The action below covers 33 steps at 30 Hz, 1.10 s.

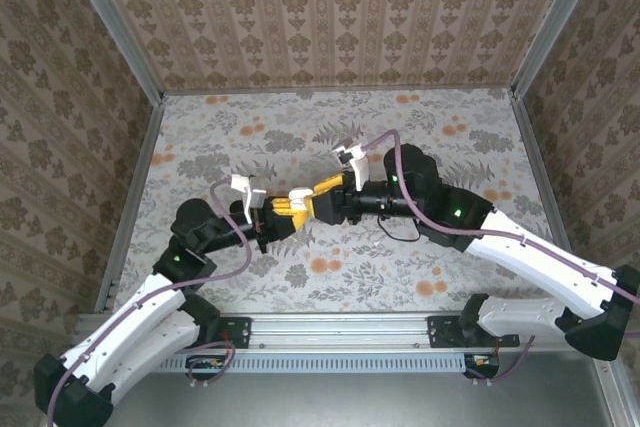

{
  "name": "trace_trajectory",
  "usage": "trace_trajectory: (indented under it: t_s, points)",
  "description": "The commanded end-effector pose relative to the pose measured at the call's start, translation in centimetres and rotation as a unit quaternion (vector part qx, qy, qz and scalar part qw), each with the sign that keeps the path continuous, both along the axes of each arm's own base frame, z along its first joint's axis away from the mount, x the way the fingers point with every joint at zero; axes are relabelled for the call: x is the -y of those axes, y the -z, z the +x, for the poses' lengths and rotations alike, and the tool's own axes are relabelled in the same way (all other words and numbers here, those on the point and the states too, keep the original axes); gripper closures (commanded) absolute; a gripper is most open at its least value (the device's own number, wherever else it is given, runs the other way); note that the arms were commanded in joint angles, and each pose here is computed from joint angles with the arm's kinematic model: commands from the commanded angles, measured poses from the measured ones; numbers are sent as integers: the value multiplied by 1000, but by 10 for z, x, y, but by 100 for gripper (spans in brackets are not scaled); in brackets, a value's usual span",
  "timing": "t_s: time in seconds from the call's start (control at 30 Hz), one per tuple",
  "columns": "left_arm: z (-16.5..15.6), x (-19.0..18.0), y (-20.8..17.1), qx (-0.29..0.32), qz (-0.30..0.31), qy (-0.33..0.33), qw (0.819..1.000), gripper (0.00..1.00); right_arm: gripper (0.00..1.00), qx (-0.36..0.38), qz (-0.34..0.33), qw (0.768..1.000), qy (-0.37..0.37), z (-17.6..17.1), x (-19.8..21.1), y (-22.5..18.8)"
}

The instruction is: Insert wireless bluetooth earbuds into charging case

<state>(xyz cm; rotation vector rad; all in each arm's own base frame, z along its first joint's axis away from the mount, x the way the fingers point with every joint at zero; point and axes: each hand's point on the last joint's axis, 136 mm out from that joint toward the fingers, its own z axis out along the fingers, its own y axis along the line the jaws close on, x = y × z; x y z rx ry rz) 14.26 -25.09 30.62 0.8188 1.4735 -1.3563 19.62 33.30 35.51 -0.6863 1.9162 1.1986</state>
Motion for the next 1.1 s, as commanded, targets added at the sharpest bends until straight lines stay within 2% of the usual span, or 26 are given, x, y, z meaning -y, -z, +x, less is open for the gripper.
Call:
trace_trajectory:
  t_s: [0.0, 0.33, 0.73, 0.83, 0.9, 1.07]
  points:
    - [-4, -1, -17, 31, -7, 0, 999, 100, 50, -5, -20, 1000, 2, 0, 1, -1]
    - [-3, -1, -15, 32, -1, -5, 999, 100, 50, -19, -60, 998, 30, 5, 6, 12]
    - [-3, 0, -14, 35, 2, -5, 999, 100, 52, -22, -69, 997, 32, 7, 3, 15]
    - [-4, 1, -14, 43, 2, -2, 999, 100, 70, -27, -71, 997, 33, 9, 2, 19]
    - [-6, 1, -13, 48, 2, 0, 999, 100, 77, -29, -71, 997, 31, 8, 1, 21]
    - [-6, 2, -10, 64, 1, 1, 998, 100, 84, -33, -71, 997, 19, 5, -2, 22]
